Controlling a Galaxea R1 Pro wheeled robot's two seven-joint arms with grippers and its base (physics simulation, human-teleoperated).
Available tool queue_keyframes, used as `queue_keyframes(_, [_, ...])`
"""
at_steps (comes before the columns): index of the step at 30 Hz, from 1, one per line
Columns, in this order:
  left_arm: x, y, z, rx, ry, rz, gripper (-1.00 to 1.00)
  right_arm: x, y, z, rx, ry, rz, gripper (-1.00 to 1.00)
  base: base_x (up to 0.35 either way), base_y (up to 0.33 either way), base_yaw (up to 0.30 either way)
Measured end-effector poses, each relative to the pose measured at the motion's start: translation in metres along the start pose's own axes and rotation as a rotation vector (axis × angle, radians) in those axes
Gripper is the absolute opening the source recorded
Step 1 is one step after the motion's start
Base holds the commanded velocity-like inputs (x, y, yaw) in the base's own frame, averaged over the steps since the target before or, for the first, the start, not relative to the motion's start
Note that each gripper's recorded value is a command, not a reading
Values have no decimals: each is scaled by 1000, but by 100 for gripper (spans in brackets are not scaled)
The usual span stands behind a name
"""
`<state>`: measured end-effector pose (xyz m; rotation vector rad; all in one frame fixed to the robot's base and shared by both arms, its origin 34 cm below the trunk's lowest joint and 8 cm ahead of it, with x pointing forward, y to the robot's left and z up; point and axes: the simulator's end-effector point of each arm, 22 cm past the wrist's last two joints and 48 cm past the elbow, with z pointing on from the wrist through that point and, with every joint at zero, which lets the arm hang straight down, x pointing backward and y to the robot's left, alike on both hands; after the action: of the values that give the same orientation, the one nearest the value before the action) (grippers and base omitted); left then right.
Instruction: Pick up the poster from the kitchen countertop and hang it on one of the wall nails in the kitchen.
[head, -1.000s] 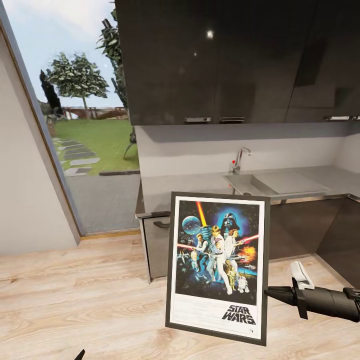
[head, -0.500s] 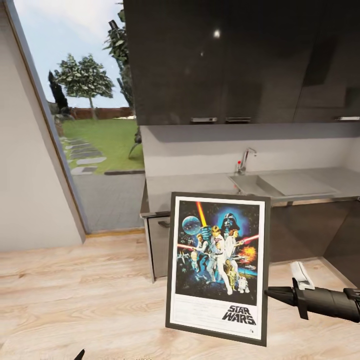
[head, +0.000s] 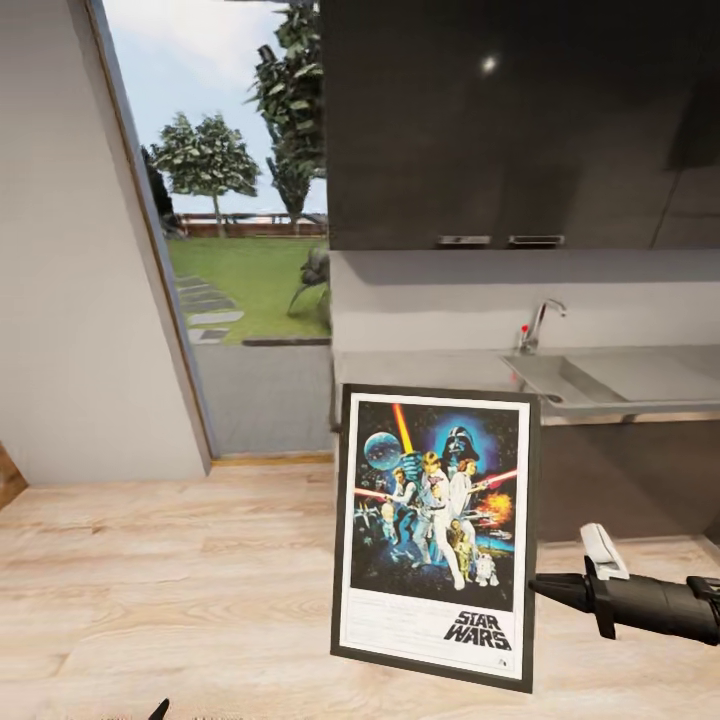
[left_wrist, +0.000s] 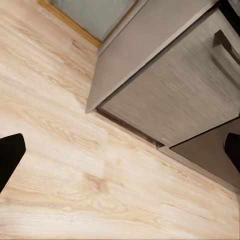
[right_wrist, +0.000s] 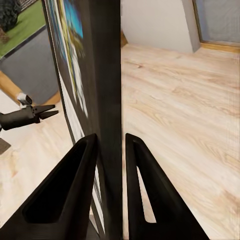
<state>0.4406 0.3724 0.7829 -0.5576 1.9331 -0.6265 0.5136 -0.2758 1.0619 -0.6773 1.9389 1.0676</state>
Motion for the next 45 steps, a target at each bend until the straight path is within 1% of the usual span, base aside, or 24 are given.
queue_keyframes(15, [1, 0, 0, -1, 2, -1, 100, 1, 0, 1, -2, 0, 2, -100, 149, 280, 276])
queue_keyframes(45, [5, 3, -1, -8, 13, -4, 100, 4, -2, 4, -3, 5, 11, -100, 206, 287, 282])
